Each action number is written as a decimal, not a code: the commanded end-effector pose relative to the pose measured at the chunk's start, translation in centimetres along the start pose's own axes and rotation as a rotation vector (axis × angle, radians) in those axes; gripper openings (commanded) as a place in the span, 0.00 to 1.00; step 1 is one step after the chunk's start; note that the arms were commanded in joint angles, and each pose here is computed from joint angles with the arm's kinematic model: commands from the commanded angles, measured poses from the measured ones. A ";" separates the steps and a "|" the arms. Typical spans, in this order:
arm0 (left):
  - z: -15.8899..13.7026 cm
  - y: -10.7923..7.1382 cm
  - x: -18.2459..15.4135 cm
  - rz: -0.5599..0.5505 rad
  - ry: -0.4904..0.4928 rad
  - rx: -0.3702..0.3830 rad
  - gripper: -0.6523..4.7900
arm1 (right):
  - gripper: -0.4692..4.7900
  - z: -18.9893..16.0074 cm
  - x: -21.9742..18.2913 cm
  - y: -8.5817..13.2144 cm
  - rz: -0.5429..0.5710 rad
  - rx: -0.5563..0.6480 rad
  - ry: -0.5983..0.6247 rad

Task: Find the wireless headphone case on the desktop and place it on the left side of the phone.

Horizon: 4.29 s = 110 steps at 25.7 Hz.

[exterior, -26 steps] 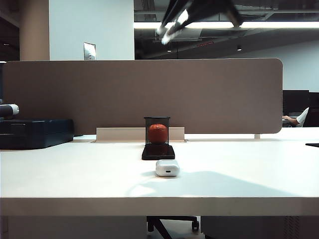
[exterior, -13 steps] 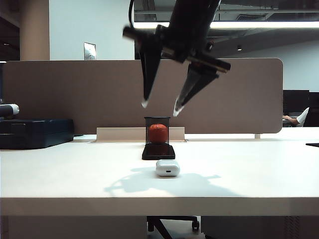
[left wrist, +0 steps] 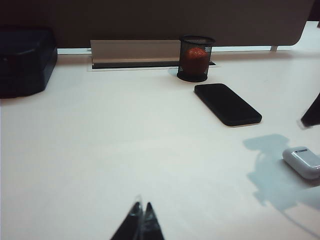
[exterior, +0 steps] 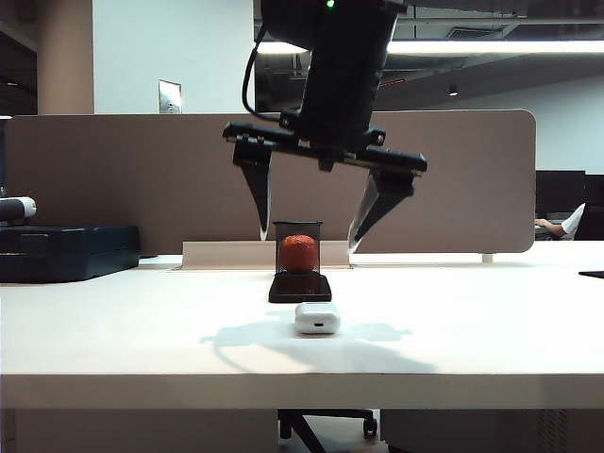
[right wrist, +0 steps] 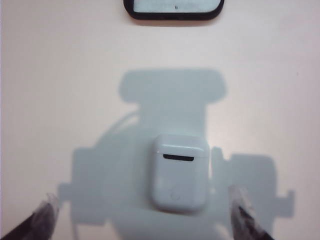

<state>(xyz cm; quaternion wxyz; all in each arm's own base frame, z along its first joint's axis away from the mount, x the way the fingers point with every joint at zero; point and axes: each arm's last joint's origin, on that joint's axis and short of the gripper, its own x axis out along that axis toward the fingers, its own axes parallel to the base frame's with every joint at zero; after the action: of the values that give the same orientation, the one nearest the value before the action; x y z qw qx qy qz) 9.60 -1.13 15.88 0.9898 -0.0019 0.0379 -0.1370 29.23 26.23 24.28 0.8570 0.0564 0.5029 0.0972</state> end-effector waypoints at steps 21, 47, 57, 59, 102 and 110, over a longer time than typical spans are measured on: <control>-0.5 -0.7 -0.2 -0.248 0.067 -0.029 0.11 | 1.00 -1.4 5.9 0.3 -0.097 -0.001 0.043; -0.5 -0.8 -0.2 -0.268 0.066 -0.028 0.11 | 0.56 -1.8 7.3 0.3 -0.118 -0.007 0.055; -0.5 -0.8 -0.2 -0.268 0.066 -0.029 0.11 | 0.49 -1.8 7.3 0.2 -0.121 -0.008 0.058; -0.5 -0.8 -0.2 -0.268 0.066 -0.029 0.11 | 0.48 -1.8 7.3 0.2 -0.121 -0.009 0.058; -0.5 -0.8 -0.2 -0.268 0.066 -0.029 0.11 | 0.48 5.4 0.2 3.5 0.165 -0.047 -0.247; -0.5 -0.8 -0.2 -0.268 0.066 -0.029 0.11 | 0.48 6.7 1.1 2.7 0.228 -0.023 -0.268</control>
<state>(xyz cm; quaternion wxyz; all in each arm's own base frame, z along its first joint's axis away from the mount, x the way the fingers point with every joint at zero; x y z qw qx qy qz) 9.21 -1.82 15.33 0.9615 -0.0148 0.0716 -0.2649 35.21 28.83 26.55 0.8973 0.1065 0.3901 0.1770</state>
